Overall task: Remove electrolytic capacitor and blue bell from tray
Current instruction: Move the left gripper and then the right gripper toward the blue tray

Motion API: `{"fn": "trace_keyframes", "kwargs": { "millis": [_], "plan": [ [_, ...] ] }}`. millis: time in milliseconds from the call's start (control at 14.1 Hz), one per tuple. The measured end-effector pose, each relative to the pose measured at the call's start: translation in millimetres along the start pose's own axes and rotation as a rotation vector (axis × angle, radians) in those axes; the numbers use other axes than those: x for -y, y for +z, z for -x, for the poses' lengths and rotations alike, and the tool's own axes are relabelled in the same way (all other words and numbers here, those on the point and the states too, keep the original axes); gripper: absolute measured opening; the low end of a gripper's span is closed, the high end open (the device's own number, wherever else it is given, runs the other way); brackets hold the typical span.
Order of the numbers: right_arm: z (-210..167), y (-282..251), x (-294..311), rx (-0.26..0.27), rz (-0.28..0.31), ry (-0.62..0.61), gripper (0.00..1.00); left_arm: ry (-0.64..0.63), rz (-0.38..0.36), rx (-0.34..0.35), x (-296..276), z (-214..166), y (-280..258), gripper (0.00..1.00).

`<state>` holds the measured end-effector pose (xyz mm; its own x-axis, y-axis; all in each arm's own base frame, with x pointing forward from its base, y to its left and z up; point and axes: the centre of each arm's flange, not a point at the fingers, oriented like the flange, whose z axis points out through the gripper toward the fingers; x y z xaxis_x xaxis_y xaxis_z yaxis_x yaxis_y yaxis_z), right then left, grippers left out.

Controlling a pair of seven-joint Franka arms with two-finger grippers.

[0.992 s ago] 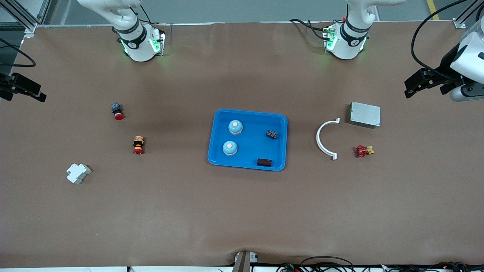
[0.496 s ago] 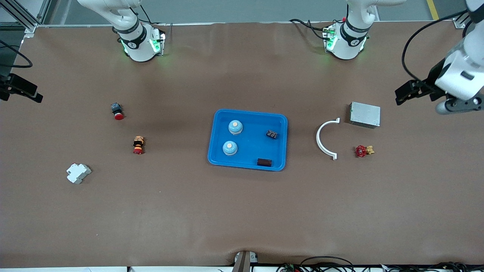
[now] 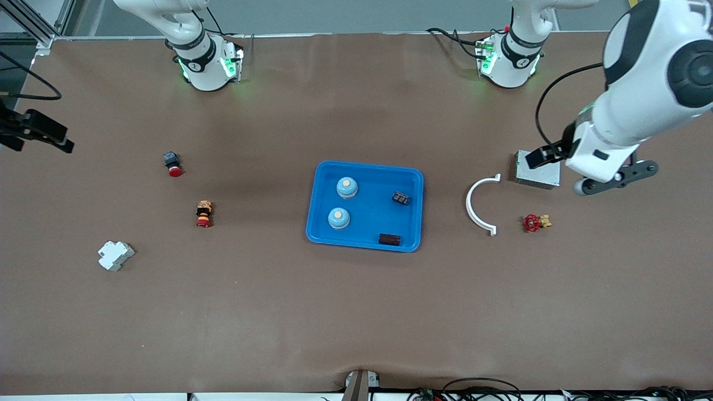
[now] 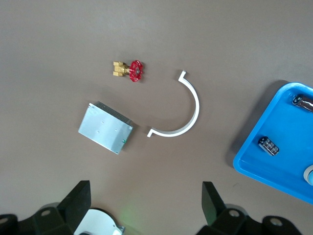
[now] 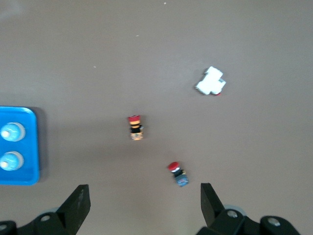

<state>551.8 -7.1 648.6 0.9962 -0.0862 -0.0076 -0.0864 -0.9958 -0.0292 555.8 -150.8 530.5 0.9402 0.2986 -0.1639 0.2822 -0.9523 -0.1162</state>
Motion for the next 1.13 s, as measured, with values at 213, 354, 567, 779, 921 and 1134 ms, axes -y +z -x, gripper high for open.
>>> {"fn": "trace_keyframes", "kwargs": {
  "millis": [213, 354, 567, 779, 921, 1134],
  "plan": [
    [6.1, 10.6, 42.8, 0.028, -0.023, 0.050, 1.00, -0.033, 0.003, -0.008, -21.0, 5.0, 25.1, 1.00],
    [14.2, 20.8, 65.2, 0.046, -0.041, 0.095, 1.00, -0.060, 0.012, -0.021, -37.2, 9.9, 47.2, 1.00],
    [34.2, 49.8, 99.0, 0.043, -0.057, 0.164, 1.00, -0.094, 0.032, -0.044, -59.6, 18.2, 85.3, 1.00],
    [59.9, 102.6, 145.5, 0.033, -0.061, 0.239, 1.00, -0.127, 0.044, -0.051, -76.2, 24.1, 119.8, 1.00],
    [77.7, 135.6, 188.7, 0.015, -0.071, 0.293, 1.00, -0.154, 0.054, -0.051, -88.9, 26.2, 140.8, 1.00],
    [105.5, 179.9, 258.7, 0.007, -0.077, 0.352, 1.00, -0.222, 0.070, -0.046, -112.4, 29.6, 169.6, 1.00]
  ]
}}
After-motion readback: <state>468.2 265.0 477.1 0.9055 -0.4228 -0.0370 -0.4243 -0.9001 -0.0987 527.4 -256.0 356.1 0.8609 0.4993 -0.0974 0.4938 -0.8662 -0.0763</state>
